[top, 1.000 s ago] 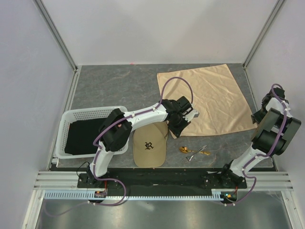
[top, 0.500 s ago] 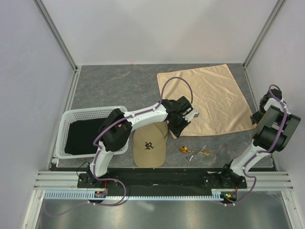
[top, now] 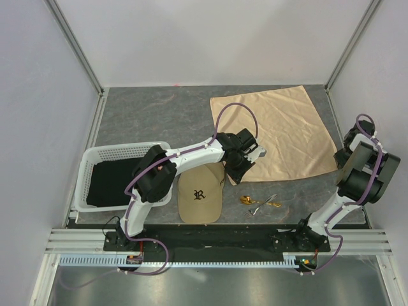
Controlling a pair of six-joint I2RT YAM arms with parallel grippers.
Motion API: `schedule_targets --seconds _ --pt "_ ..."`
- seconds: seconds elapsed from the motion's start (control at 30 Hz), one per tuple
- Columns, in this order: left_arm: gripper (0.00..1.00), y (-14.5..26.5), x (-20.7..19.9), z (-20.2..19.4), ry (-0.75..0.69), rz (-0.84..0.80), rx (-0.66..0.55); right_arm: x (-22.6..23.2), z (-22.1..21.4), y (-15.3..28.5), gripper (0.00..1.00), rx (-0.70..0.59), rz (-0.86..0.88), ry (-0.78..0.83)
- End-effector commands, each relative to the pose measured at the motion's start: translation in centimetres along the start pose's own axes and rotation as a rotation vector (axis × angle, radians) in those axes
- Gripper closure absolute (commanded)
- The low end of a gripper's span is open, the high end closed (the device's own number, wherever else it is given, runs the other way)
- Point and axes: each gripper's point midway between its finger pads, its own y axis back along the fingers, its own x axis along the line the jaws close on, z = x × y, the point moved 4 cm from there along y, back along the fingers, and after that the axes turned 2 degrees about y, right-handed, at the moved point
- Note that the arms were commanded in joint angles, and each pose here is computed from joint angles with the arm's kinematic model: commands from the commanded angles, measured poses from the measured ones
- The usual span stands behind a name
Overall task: Fold the napkin into a case and place the utensils inside
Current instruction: Pick up the flattened napkin from the center of the board.
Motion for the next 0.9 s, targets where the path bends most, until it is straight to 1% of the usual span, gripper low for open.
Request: schedule_targets --seconds 0.0,0.13,0.2,0.23,0.3,0.33,0.4,0.43,0.47,0.5,0.67,0.7,0.87 --pt "0.98 0.8 -0.1 0.0 0.026 0.003 -0.009 -0.8 0.1 -0.2 1.0 -0.029 -0.025 -0.014" --pt "0.98 0.3 0.5 -0.3 0.023 0.036 0.002 -0.6 1.7 2.6 1.0 -0.075 -0.011 -0.013" --pt "0.94 0.2 0.7 -0.3 0.021 0.052 -0.003 -0.6 1.9 3.4 1.0 -0.072 -0.01 -0.014" --pt "0.86 0.4 1.0 -0.2 0.022 0.076 -0.01 -0.7 1.8 3.8 1.0 -0.069 -0.012 -0.011" --pt "0.77 0.5 1.3 -0.5 0.022 0.101 -0.018 -0.8 1.9 4.1 1.0 -0.071 -0.007 -0.003" --pt "0.71 1.1 1.3 -0.3 0.018 0.117 -0.041 -0.7 1.8 4.3 1.0 -0.066 -0.001 0.0" --pt "0.68 1.1 1.4 -0.5 0.011 0.125 -0.059 -0.8 1.4 4.2 1.0 -0.054 -0.001 0.008" --pt "0.64 1.2 1.5 -0.6 0.005 0.139 -0.065 -0.8 1.3 4.2 1.0 -0.05 0.004 0.007" --pt "0.54 1.4 1.4 -0.5 -0.004 0.148 -0.074 -0.7 1.3 4.2 1.0 -0.046 0.011 0.009" --pt "0.51 1.3 1.4 -0.7 -0.018 0.16 -0.076 -0.7 1.3 4.2 1.0 -0.046 0.013 0.01" --pt "0.46 0.9 1.4 -1.0 -0.058 0.199 -0.074 -0.2 1.9 4.7 1.0 -0.05 0.034 0.02" --pt "0.46 0.7 1.5 -1.4 -0.068 0.203 -0.067 -0.1 2.0 4.8 1.0 -0.051 0.038 0.023" --pt "0.47 0.5 0.8 -0.9 -0.109 0.21 -0.102 0.0 2.4 4.9 1.0 -0.055 0.04 0.034"
